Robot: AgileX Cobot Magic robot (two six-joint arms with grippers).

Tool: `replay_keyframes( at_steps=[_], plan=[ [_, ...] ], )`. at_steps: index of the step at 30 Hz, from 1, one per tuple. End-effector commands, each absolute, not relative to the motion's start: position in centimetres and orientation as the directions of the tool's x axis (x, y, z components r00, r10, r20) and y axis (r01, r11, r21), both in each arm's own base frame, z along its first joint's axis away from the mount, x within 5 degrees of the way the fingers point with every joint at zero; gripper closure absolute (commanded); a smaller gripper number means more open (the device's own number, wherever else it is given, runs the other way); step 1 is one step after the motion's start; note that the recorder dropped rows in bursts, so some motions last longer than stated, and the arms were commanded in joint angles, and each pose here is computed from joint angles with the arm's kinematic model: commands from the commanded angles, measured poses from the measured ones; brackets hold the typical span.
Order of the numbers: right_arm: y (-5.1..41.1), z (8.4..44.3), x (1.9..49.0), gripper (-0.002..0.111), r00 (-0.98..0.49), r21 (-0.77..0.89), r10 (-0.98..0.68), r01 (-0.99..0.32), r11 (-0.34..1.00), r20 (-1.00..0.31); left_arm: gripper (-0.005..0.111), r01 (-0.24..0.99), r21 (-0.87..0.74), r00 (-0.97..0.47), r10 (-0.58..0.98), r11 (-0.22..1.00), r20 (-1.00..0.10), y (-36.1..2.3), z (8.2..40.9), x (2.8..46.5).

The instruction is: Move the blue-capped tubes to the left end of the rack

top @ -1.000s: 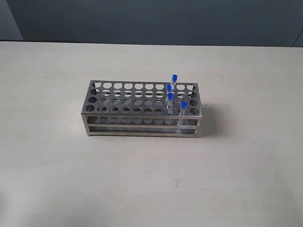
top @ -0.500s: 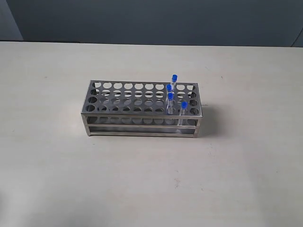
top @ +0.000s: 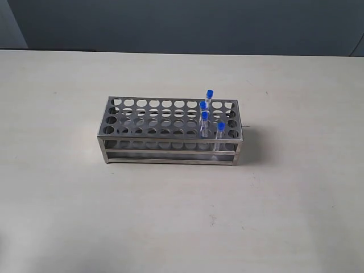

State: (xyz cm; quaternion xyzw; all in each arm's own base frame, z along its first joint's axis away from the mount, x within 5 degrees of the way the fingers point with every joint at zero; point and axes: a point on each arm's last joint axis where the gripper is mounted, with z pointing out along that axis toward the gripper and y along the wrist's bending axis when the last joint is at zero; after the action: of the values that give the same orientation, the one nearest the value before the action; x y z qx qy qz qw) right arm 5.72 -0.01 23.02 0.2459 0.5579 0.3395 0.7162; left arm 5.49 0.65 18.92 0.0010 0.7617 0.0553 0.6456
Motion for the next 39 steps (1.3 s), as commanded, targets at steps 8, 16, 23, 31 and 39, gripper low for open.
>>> replay_keyframes(
  at_steps=[8, 16, 23, 31, 39],
  plan=[
    [0.6, 41.7, 8.5, 0.109, 0.456, 0.064, 0.105, -0.103, 0.993, -0.884, 0.106, -0.064, 0.080, -0.152, 0.069, 0.995, -0.986, 0.6, 19.2, 5.5],
    [4.2, 44.6, 17.6, 0.109, 0.255, -0.145, -0.089, -0.210, 0.967, -0.963, 0.106, -0.064, 0.080, -0.152, 0.069, 0.995, -0.986, 0.6, 19.2, 5.5],
    [11.5, 28.2, 18.5, 0.109, -0.024, -0.016, -0.036, -0.565, 0.825, -0.999, 0.106, -0.064, 0.080, -0.152, 0.069, 0.995, -0.986, 0.6, 19.2, 5.5],
    [12.8, 20.1, 19.1, 0.109, -0.204, 0.059, -0.078, -0.589, 0.806, -0.976, 0.106, -0.064, 0.080, -0.152, 0.069, 0.995, -0.986, 0.6, 19.2, 5.5],
    [14.5, 18.3, 18.5, 0.048, -0.215, 0.062, -0.147, -0.737, 0.673, -0.966, 0.106, -0.064, 0.080, -0.152, 0.069, 0.995, -0.986, 0.6, 19.2, 5.5]
  ],
)
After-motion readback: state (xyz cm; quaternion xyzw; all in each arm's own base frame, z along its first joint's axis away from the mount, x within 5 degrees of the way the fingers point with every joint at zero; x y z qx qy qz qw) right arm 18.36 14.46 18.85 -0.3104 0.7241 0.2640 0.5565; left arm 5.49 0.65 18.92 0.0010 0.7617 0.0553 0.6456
